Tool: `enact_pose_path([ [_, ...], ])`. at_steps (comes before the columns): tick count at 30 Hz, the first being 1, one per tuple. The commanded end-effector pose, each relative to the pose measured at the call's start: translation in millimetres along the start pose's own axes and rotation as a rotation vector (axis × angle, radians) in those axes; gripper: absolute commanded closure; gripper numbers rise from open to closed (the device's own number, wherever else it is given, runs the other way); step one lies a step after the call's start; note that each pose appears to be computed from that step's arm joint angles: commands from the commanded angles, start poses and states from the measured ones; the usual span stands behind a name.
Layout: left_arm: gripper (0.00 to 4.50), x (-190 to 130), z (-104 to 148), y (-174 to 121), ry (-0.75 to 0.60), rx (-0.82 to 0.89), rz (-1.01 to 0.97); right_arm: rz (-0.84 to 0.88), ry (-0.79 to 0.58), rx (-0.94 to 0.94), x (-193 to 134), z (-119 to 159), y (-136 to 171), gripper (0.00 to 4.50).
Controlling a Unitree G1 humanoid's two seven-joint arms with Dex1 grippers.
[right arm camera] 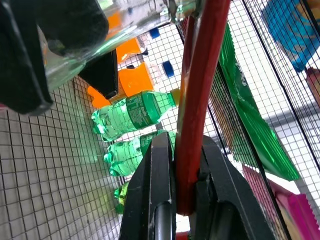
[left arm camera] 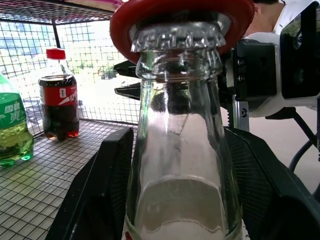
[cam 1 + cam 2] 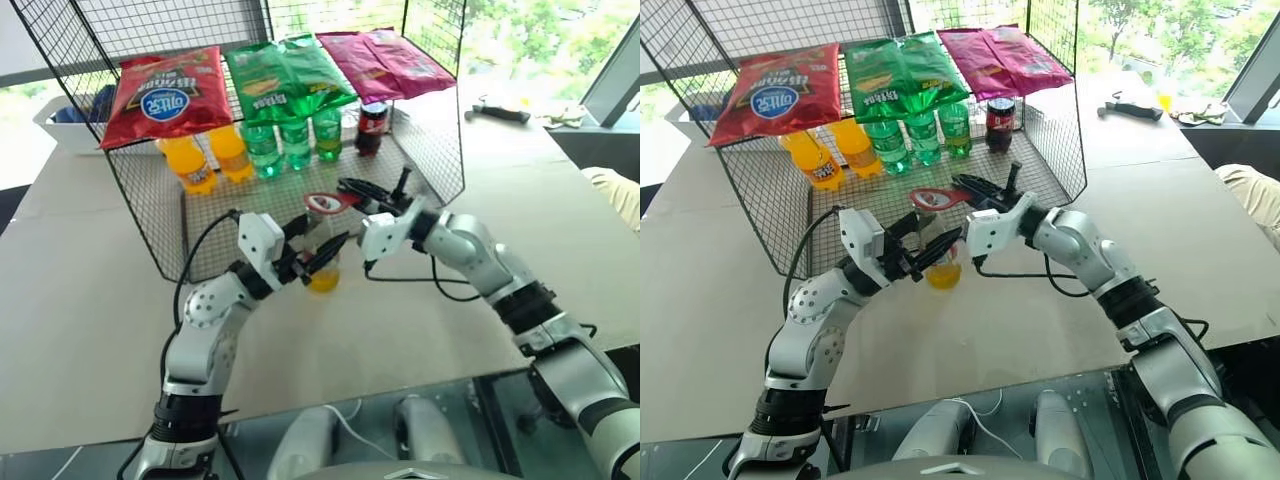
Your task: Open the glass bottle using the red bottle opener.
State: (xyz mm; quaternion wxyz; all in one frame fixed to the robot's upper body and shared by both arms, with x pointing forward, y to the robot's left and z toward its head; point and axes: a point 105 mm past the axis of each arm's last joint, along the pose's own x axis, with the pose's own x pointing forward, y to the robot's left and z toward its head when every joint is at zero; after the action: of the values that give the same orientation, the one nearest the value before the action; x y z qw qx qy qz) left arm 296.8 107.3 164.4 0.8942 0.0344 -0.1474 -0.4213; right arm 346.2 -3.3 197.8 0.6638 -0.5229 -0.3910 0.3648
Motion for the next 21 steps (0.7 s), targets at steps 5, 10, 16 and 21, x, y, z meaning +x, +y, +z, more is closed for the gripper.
enact_pose_path([
  [5,2.25,9.2,2.0,-4.0,-0.013,-0.006,-0.014,0.065,-0.116,-0.129,6.6,16.7,1.5,4.5],
  [10,2.25,8.9,0.6,-4.6,-0.013,-0.007,-0.016,0.05,-0.114,-0.16,5.4,12.6,-7.8,4.5],
  [16,2.25,9.7,0.2,-4.1,-0.013,-0.008,-0.022,0.042,-0.124,-0.232,5.7,10.7,-16.5,4.5],
  [21,2.25,9.9,-0.5,-4.3,-0.011,-0.009,-0.026,0.007,-0.116,-0.303,3.4,3.4,-30.8,4.5],
])
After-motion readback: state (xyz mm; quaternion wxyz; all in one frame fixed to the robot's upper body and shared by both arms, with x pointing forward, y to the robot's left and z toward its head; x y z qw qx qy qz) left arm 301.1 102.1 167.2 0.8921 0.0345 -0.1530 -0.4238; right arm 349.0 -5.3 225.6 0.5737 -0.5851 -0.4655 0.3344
